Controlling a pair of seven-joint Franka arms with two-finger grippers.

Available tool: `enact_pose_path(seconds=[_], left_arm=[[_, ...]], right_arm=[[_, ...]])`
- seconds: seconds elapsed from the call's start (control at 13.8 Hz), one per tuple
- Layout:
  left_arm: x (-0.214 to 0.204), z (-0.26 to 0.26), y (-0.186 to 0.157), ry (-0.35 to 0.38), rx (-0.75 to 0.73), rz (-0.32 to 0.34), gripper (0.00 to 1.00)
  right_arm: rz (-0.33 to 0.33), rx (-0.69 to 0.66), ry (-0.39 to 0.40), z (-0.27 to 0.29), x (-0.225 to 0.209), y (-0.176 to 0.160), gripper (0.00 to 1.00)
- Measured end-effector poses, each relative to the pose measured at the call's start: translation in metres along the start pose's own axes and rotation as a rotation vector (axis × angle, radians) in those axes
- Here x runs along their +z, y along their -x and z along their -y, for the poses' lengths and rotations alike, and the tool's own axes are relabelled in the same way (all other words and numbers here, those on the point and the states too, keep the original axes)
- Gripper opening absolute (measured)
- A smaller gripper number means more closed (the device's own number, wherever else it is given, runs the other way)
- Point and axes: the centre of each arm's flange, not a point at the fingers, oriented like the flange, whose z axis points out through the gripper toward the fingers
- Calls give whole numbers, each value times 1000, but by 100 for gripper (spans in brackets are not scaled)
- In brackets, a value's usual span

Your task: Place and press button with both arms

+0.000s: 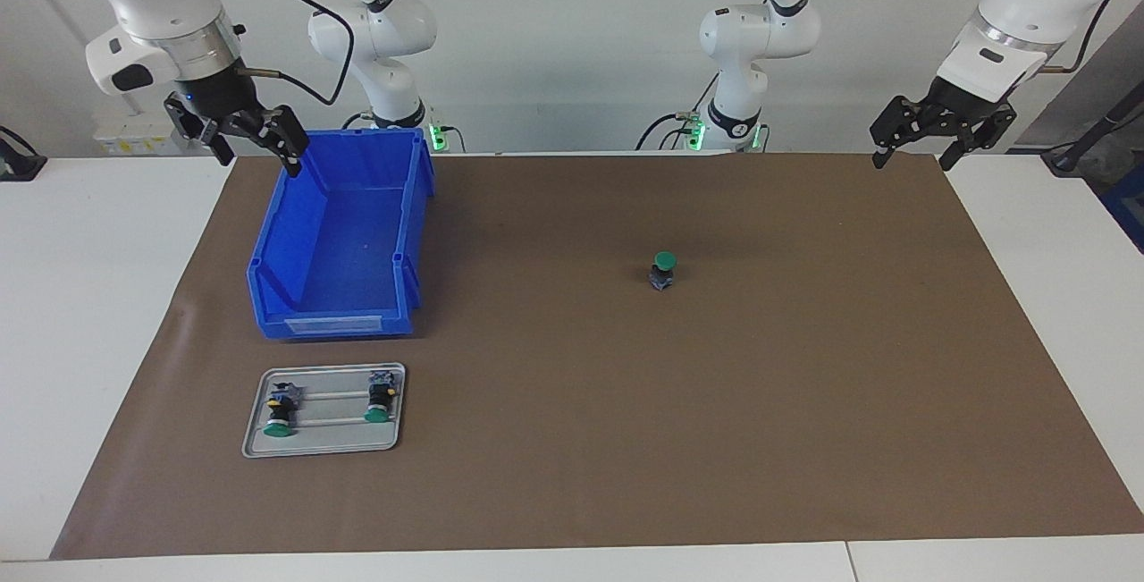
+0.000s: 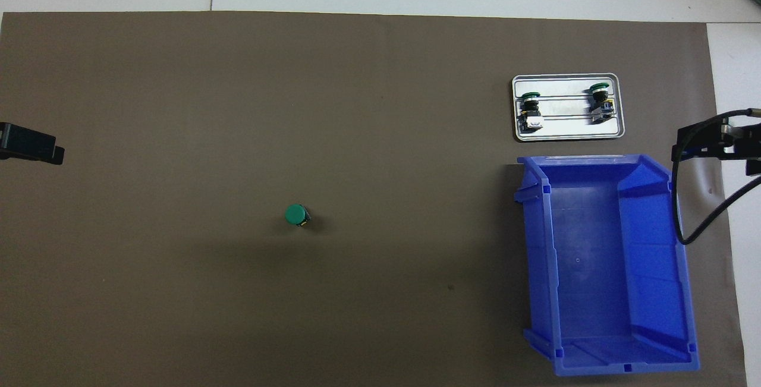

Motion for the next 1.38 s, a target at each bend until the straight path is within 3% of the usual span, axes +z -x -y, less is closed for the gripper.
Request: enact_pose_path(seconds=[1.38], left_arm=[[2,1,0,-1,-2,4,100]], right_arm=[[0,0,0,0,0,0,100]])
